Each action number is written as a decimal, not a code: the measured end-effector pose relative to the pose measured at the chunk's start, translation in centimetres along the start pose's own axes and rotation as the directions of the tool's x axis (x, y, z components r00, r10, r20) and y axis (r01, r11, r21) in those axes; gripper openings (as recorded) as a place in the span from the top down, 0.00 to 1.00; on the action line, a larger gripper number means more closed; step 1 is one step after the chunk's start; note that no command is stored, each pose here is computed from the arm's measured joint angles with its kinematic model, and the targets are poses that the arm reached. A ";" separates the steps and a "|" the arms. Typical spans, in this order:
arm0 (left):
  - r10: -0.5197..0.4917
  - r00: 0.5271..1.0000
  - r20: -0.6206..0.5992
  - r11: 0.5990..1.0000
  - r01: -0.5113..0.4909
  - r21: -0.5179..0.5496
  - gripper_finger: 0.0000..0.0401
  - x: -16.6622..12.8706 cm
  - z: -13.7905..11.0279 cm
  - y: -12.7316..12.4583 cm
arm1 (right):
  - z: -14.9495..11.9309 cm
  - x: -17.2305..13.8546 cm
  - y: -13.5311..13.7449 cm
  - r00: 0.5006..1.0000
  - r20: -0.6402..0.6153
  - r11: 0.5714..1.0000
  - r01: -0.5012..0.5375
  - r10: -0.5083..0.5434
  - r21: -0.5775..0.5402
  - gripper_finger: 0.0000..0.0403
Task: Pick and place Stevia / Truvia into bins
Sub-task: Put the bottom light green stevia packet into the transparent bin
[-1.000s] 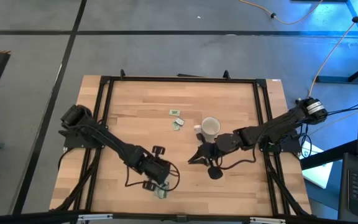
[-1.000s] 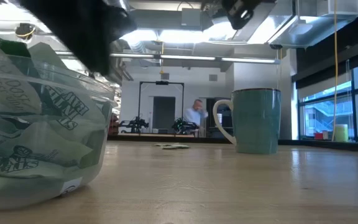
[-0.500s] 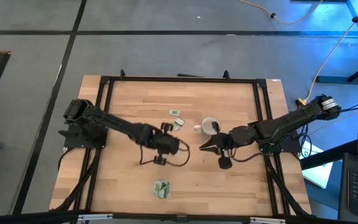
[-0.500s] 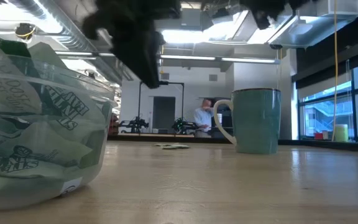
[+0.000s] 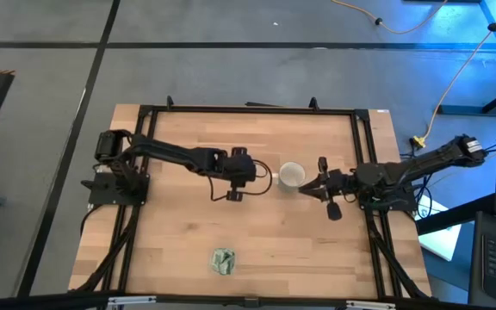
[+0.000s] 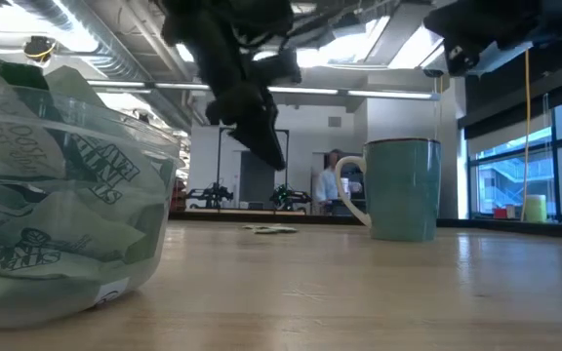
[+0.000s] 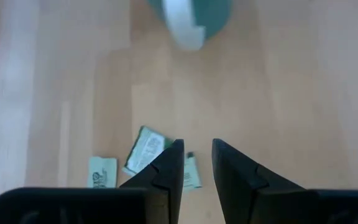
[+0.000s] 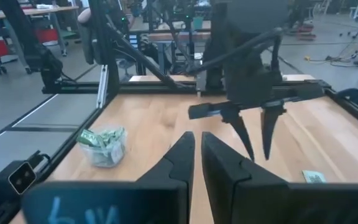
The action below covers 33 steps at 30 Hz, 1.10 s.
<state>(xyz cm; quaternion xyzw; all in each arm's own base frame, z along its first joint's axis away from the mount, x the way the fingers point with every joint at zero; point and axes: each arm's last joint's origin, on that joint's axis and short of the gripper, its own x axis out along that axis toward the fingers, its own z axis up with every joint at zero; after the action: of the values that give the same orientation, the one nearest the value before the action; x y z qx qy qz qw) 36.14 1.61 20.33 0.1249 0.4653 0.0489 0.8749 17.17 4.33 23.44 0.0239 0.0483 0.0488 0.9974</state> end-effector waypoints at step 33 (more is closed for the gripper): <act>-0.015 0.996 -0.083 0.998 0.010 -0.061 0.80 7.4 -6.2 0.1 | -1.4 -0.5 -0.2 1.000 -0.021 1.000 0.002 -0.002 0.005 0.91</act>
<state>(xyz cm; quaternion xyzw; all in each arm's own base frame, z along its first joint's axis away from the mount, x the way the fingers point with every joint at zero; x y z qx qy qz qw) 35.16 4.23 11.10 0.0931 0.5004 0.0626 0.8585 16.54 4.14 22.11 0.0260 0.0588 0.0478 0.9968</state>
